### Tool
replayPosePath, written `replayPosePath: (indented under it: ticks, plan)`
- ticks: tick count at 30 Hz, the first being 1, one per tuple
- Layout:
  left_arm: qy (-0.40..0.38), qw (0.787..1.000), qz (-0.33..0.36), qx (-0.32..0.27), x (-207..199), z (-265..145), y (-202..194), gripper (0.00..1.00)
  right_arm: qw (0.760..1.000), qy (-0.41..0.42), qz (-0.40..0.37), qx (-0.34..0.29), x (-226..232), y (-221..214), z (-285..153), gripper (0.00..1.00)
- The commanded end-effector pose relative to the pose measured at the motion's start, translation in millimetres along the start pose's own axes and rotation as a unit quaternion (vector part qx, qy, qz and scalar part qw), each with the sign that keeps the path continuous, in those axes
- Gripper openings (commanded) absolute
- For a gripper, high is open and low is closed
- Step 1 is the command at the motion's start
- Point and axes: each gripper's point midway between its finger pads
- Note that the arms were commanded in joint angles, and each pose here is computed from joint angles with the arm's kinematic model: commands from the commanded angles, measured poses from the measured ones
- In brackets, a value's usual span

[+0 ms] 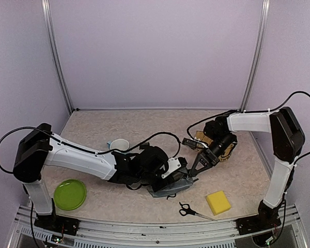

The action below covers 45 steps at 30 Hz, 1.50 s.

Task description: Sort the hair-cutting tools

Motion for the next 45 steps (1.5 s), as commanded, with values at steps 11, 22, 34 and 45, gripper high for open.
replayPosePath:
  ticks: [11,22,34,45]
  plan:
    - [0.073,0.993,-0.082,-0.036,37.6,-69.1,37.2,0.64,0.997,-0.071,0.008,-0.028,-33.6,32.1,-28.4,0.00]
    - [0.069,0.943,-0.325,-0.011,56.7,-105.1,-0.9,0.56,0.996,-0.091,0.003,-0.022,-42.8,31.7,-29.1,0.00]
    - [-0.050,0.846,-0.530,0.003,26.5,-100.8,-47.3,0.59,0.994,-0.104,-0.006,-0.025,-45.3,32.7,-28.6,0.00]
    - [-0.052,0.826,-0.562,-0.004,41.1,-85.5,-57.8,0.44,0.995,-0.101,-0.012,-0.023,-39.5,32.0,-25.6,0.00]
Point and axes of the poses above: each gripper's point midway between its finger pads, its own z axis out along the fingers, its own x axis along the line the jaws close on, y = z × x, and after that the axes turned 4 degrees about z, right-handed
